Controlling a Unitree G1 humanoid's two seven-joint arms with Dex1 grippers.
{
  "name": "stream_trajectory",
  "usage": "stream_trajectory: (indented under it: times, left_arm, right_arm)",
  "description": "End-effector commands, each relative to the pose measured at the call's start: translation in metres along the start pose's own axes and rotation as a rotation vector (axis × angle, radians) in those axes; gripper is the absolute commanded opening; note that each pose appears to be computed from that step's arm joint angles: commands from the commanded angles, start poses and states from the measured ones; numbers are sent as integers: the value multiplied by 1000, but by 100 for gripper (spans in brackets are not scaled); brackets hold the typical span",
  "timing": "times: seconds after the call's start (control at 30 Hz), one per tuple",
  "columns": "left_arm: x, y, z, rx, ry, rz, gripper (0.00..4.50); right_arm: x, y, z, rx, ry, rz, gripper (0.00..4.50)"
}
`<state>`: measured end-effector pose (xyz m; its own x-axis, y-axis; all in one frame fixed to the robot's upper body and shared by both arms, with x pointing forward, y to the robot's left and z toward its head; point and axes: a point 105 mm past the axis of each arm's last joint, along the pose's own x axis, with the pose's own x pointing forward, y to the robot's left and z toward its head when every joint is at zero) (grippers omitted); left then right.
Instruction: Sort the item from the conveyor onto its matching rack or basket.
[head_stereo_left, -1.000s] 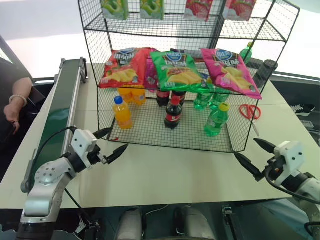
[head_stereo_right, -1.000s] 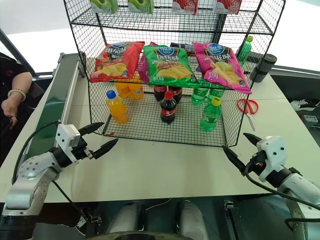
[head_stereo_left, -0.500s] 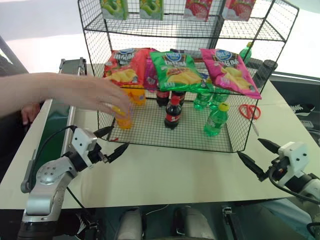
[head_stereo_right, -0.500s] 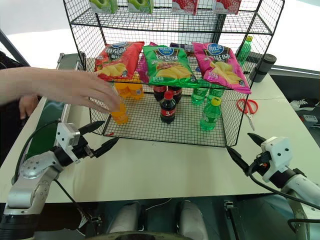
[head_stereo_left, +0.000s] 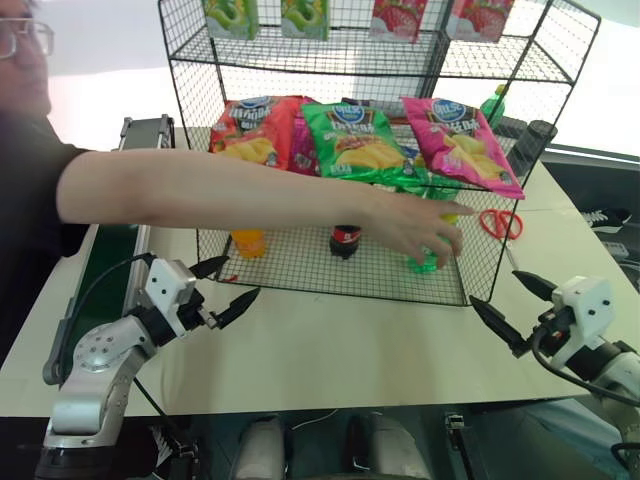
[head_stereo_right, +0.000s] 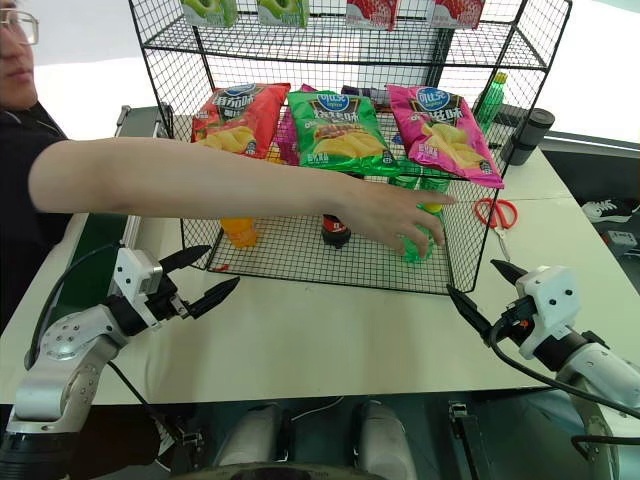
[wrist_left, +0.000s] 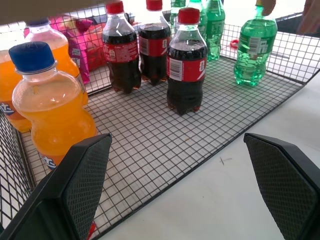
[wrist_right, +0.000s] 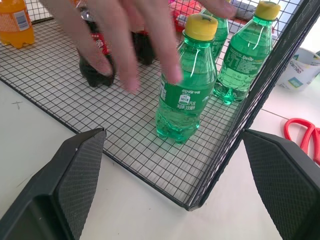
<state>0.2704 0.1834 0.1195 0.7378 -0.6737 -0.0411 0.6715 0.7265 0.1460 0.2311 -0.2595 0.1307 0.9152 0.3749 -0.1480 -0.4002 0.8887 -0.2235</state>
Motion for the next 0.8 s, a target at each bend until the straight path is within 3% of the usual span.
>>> stream_trajectory:
  times: [0.03,0.8]
  left_arm:
    - [1,-4,9,21,-31,-4,450]
    - [-11,0,6,-22,-54,37,450]
  right_arm:
    - [2,-2,6,-21,-35,4,449]
    - [12,6,10,-21,-88,55,449]
